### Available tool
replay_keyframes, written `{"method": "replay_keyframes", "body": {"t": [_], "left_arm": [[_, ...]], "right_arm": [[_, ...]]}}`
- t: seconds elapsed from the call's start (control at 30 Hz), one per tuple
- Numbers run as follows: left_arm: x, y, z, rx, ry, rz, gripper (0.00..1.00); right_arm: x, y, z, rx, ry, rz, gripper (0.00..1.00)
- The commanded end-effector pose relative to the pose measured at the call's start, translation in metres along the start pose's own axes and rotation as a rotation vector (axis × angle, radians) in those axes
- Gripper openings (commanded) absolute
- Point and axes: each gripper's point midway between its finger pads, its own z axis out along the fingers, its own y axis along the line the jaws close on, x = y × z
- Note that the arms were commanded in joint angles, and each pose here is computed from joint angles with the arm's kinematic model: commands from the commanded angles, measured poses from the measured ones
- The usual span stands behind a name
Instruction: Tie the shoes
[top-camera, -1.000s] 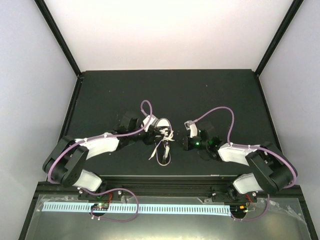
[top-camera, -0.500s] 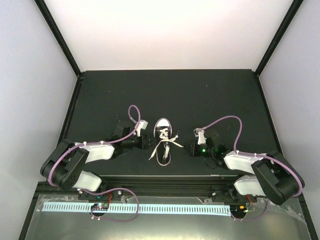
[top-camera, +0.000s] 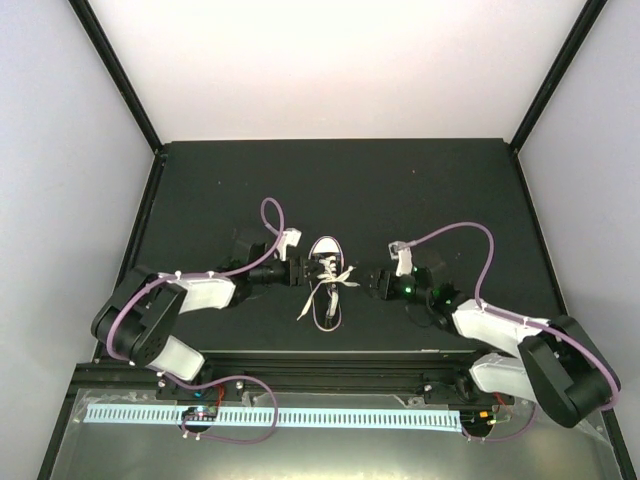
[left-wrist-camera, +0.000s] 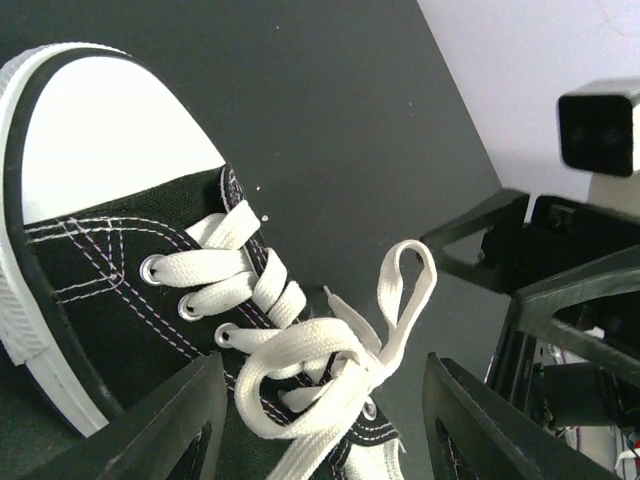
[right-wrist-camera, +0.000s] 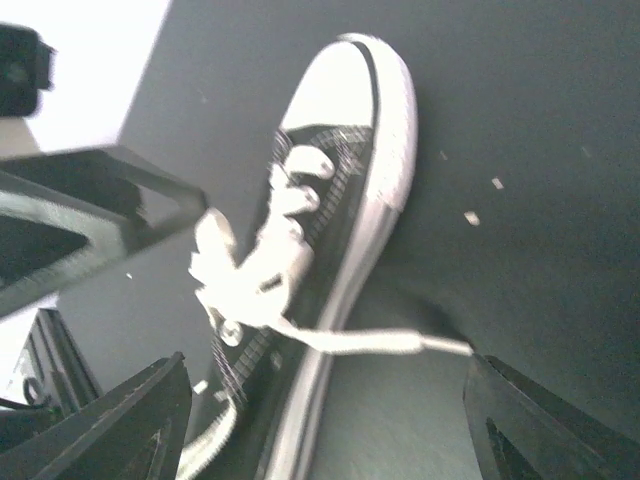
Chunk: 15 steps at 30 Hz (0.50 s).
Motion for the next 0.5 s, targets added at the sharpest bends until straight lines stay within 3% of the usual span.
{"method": "replay_keyframes", "body": {"t": [0.0,0.27,0.47], "left_arm": [[-0.012,-0.007,0.008,0.047,0.0,-0.006,0.56],[-0.004,0.0,0.019,0.058,0.038,-0.061,0.55],[0.0,-0.002,0.026,0.076,0.053,-0.072,0.51]], "right_arm": [[-0.039,0.033,0.007,-0.109,-0.074,-0.03,0.78],[-0.047,0.054,0.039,-0.192,-0.022,-0.036,0.8],[-0.036,0.057,0.055,-0.207,0.027,-0.026,0.7]]}}
